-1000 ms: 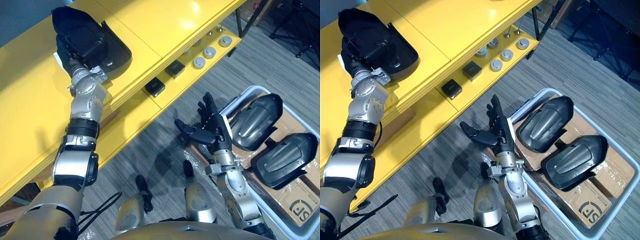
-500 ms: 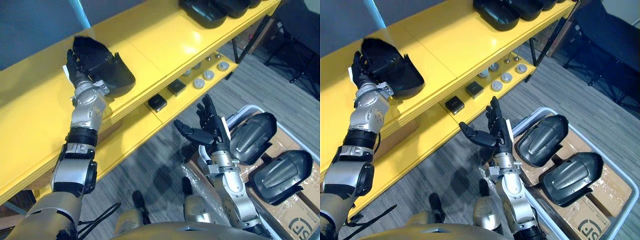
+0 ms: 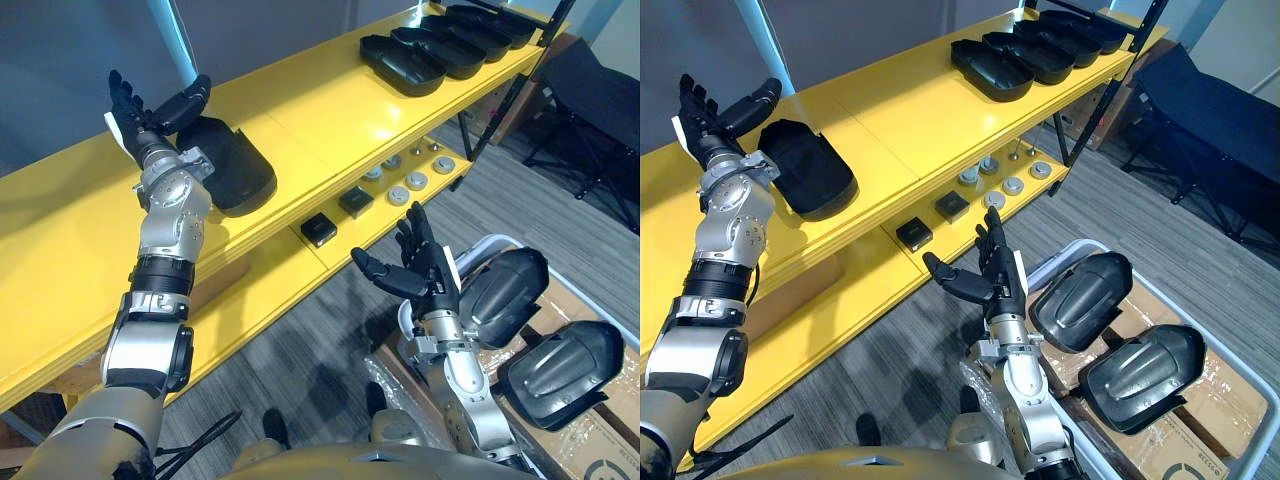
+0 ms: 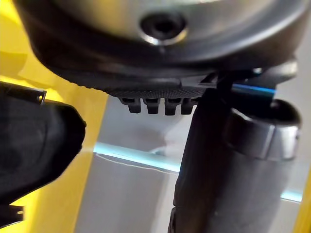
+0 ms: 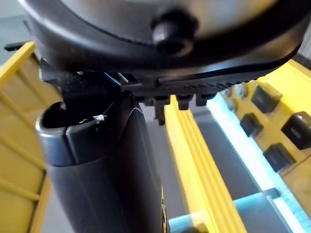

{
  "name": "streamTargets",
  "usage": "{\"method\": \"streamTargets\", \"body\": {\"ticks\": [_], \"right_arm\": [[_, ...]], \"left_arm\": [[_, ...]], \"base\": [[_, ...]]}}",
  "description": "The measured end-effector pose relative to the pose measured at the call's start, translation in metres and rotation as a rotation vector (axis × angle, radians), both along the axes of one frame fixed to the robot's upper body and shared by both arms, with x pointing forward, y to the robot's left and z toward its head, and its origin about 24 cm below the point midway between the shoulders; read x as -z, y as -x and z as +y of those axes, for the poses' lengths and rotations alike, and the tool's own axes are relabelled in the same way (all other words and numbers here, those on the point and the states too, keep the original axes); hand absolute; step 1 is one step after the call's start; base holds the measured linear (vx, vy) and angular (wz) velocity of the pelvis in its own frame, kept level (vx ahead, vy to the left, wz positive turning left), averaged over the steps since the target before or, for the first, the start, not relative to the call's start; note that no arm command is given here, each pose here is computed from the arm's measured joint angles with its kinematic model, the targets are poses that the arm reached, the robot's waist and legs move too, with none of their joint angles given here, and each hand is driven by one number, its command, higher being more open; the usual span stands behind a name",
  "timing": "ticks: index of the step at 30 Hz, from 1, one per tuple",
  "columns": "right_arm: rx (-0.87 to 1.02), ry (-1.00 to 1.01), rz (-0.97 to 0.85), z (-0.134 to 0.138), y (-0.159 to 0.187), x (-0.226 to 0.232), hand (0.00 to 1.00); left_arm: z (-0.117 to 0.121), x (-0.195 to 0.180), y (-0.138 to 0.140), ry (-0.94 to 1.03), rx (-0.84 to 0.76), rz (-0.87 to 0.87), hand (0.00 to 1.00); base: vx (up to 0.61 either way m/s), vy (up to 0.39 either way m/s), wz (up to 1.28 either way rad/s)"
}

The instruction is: Walk over and take three plastic housings, then place them on the shelf

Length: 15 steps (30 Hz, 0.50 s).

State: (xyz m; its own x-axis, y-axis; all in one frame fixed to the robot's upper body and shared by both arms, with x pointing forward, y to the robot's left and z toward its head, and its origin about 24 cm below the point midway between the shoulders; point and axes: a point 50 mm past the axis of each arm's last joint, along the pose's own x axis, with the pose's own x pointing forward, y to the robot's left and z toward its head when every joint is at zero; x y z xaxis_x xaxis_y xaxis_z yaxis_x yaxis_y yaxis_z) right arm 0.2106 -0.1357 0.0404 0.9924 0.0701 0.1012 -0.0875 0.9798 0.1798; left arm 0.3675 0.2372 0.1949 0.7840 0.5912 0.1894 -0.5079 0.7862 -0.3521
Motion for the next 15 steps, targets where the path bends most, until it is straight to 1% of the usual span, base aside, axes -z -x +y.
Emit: {"method": "streamTargets", "body": {"ticks": [1,2,5,6,7,8,9,10,12,13,15], "right_arm": [[-0.030,-0.017,0.000,0.002,0.000,0.000,1.00],[-0.036,-0.019,-0.001,0.002,0.000,0.000,1.00],[-0.094,-0.077,-0.003,0.004,0.001,0.000,1.00],[-0.116,-0.071,-0.007,0.005,0.001,0.000,1.00],[-0.126,-0.067,-0.007,0.005,0.002,0.000,1.00],[-0.147,-0.061,-0.005,0.006,0.003,0.001,1.00],[-0.151,-0.059,-0.004,0.006,0.003,0.001,1.00],[-0.157,-0.052,-0.004,0.005,0.003,0.001,1.00],[-0.169,-0.036,-0.009,0.003,0.003,0.000,1.00],[-0.174,-0.033,-0.013,0.003,0.002,0.000,1.00],[-0.193,-0.016,-0.028,0.002,-0.002,-0.004,1.00]], "left_arm": [[0.001,-0.005,0.002,0.008,-0.010,-0.047,1.00],[0.002,-0.006,0.003,0.009,-0.012,-0.058,1.00],[-0.001,-0.034,0.014,0.019,-0.001,-0.220,1.00],[-0.004,-0.049,0.023,0.009,0.027,-0.308,1.00],[-0.007,-0.055,0.030,-0.003,0.049,-0.353,1.00],[-0.014,-0.063,0.048,-0.041,0.110,-0.452,1.00],[-0.018,-0.063,0.057,-0.053,0.135,-0.482,1.00],[-0.025,-0.057,0.074,-0.068,0.185,-0.525,1.00],[-0.037,-0.031,0.100,-0.070,0.250,-0.529,1.00],[-0.039,-0.022,0.107,-0.066,0.261,-0.511,1.00],[-0.042,0.019,0.124,-0.044,0.282,-0.382,1.00]], "base": [[-0.03,-0.004,0.04],[-0.04,-0.001,0.04],[-0.01,-0.002,0.01],[-0.02,-0.008,0.06],[-0.01,-0.010,0.11],[0.00,-0.008,0.11],[0.01,-0.008,0.14],[0.00,-0.011,0.20],[-0.03,-0.012,0.24],[-0.06,-0.010,0.24],[-0.10,-0.013,0.33]]}}
